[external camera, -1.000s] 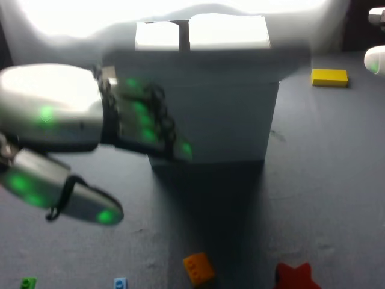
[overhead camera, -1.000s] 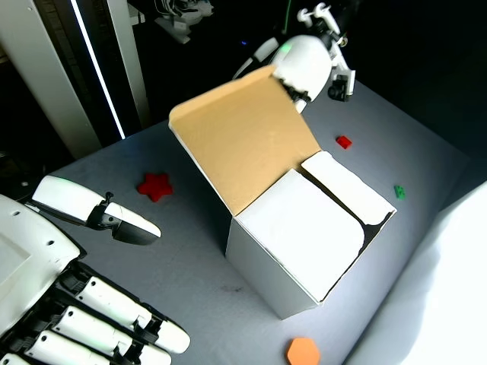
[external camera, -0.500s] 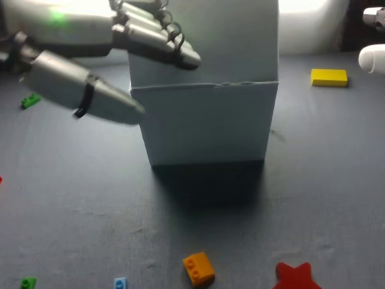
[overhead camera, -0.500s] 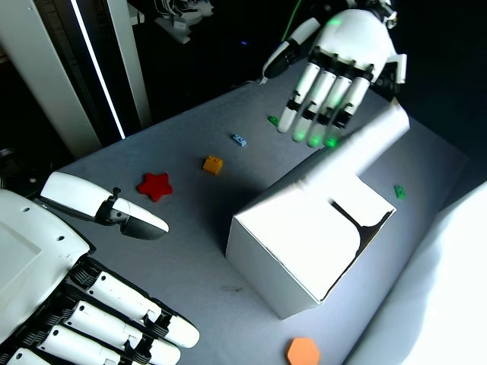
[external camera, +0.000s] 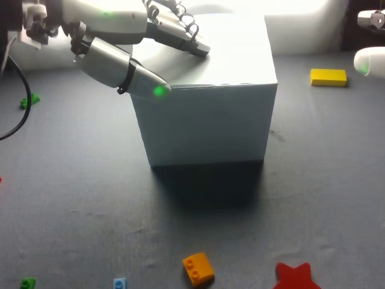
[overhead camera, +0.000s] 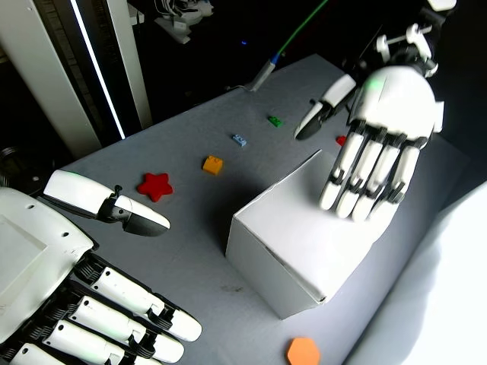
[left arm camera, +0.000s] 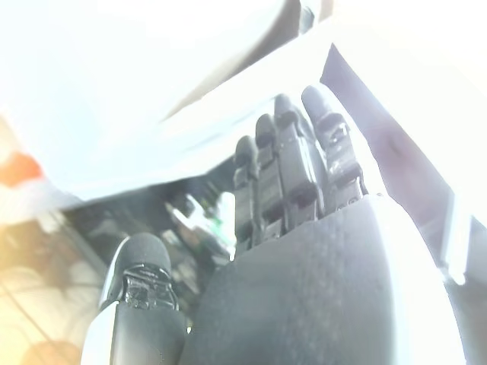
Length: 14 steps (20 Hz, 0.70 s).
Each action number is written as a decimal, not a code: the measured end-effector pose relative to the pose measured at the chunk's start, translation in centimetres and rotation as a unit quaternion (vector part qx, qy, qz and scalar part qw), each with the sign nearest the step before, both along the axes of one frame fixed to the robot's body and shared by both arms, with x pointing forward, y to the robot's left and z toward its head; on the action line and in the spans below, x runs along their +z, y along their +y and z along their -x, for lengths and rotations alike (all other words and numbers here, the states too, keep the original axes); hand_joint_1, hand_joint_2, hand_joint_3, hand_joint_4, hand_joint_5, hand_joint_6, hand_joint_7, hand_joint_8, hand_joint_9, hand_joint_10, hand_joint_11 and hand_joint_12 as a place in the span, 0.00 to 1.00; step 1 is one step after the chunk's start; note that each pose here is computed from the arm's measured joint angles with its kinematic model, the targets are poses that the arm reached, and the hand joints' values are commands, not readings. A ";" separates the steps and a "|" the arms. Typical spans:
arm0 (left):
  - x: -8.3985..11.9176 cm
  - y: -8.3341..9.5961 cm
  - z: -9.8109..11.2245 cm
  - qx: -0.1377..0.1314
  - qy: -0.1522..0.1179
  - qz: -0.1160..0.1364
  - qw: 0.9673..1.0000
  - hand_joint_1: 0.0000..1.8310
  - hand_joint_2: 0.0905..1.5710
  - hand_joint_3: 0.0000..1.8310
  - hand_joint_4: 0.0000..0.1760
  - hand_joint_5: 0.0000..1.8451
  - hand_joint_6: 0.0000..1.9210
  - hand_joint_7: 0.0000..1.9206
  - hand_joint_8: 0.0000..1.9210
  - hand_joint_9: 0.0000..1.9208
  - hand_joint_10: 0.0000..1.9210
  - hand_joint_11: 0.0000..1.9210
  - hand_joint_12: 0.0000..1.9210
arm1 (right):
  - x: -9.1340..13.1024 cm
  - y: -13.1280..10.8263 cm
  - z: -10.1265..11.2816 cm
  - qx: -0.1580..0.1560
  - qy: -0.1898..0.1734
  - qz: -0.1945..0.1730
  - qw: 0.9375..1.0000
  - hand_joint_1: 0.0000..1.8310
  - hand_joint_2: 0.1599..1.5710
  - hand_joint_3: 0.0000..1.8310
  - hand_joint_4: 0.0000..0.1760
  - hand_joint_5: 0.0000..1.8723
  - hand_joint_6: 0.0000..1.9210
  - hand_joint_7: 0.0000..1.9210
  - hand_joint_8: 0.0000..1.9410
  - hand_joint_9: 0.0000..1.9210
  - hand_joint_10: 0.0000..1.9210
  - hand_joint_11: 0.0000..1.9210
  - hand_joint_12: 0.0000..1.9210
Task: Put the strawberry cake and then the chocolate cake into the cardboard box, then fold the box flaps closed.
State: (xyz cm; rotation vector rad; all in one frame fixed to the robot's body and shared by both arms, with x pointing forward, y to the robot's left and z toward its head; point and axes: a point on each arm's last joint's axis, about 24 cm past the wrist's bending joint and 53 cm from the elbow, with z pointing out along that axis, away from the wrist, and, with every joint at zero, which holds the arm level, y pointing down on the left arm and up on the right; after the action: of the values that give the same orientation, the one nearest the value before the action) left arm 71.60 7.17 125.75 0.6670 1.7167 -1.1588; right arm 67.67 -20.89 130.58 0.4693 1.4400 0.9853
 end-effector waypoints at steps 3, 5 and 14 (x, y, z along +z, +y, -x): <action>-0.4 0.3 0.5 0.005 0.008 0.004 1.000 0.00 0.76 0.00 0.00 0.15 0.00 0.17 0.00 0.17 0.00 0.00 0.47 | 0.0 0.1 0.0 0.001 -0.001 0.001 1.000 0.04 0.77 0.00 0.00 0.15 0.00 0.19 0.00 0.19 0.00 0.00 0.59; -0.3 0.6 0.8 0.005 0.007 0.002 1.000 0.00 0.76 0.00 0.00 0.15 0.00 0.17 0.00 0.17 0.00 0.00 0.47 | 0.0 0.1 0.0 0.001 0.000 0.001 1.000 0.04 0.77 0.00 0.00 0.14 0.00 0.19 0.00 0.20 0.00 0.00 0.60; 0.5 5.2 4.2 0.005 -0.013 -0.028 1.000 0.00 0.76 0.00 0.00 0.16 0.00 0.17 0.00 0.17 0.00 0.00 0.48 | 0.0 0.1 0.0 0.002 0.000 0.002 1.000 0.04 0.76 0.00 0.00 0.12 0.00 0.17 0.00 0.19 0.00 0.00 0.59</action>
State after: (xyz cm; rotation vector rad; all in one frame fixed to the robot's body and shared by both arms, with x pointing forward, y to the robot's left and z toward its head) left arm 67.40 12.35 126.22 0.7047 1.7327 -1.0949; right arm 67.66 -20.75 130.55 0.4639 1.4421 0.9852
